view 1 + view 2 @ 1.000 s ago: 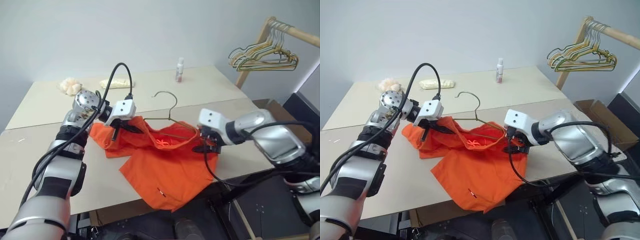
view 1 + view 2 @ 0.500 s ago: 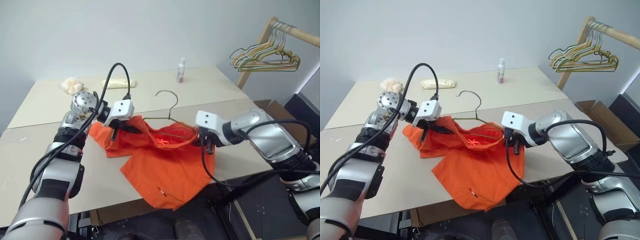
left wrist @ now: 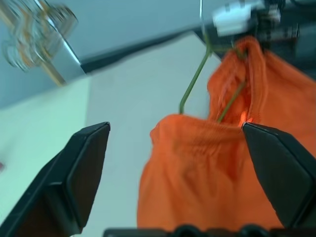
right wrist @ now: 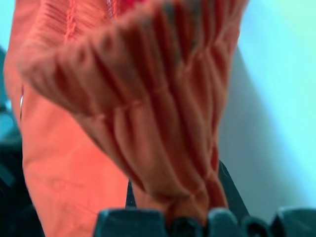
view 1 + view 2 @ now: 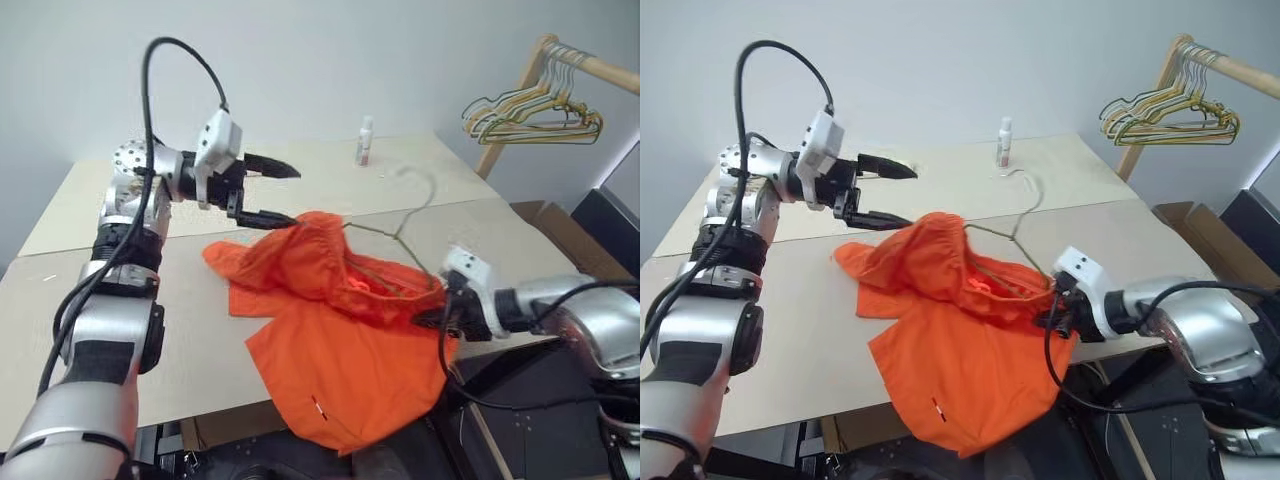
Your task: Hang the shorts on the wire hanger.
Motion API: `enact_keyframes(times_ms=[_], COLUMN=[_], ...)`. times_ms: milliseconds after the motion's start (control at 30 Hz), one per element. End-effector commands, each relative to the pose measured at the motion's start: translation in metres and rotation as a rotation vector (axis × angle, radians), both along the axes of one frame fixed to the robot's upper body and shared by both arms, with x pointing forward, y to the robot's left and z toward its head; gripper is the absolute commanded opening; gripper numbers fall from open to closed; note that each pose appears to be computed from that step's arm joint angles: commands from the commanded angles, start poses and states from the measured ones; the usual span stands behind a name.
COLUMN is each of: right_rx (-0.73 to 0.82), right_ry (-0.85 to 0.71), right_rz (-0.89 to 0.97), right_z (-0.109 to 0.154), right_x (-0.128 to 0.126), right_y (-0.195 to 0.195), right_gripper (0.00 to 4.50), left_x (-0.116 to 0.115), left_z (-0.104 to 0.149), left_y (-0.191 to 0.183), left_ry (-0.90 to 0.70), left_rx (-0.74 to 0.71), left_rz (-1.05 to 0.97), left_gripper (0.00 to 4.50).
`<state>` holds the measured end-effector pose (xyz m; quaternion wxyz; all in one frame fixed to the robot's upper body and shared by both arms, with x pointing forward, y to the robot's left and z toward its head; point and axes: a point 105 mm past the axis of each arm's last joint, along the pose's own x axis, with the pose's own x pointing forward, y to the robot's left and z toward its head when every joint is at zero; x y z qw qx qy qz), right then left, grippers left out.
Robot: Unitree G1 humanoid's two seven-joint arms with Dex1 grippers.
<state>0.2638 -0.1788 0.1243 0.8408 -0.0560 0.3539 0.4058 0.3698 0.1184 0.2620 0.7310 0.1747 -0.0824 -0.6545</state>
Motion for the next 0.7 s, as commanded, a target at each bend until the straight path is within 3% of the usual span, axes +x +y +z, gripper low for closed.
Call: enact_keyframes(times_ms=[33, 300, 500, 700], right_rx=[0.048, 0.055, 0.071, 0.188], right_ry=[-0.031, -0.082, -0.169, -0.191], right_rz=[-0.203, -0.701, -0.964, -1.264], right_z=[0.011, 0.007, 0.024, 0.050], right_x=[-0.009, -0.010, -0.001, 0.011], right_y=[-0.021, -0.089, -0.128, -0.179], right_gripper=[0.00, 0.00, 0.00, 0.00], left_x=[-0.009, -0.047, -0.066, -0.067], left_z=[0.034, 0.051, 0.052, 0.050], left_y=[-0.008, -0.038, -0.051, -0.051], left_ry=[0.024, 0.140, 0.179, 0.188], left_rx=[-0.264, -0.539, -0.598, -0.594], left_rz=[0.037, 0.067, 0.087, 0.121], left_gripper=[4.48, 4.48, 4.48, 4.48])
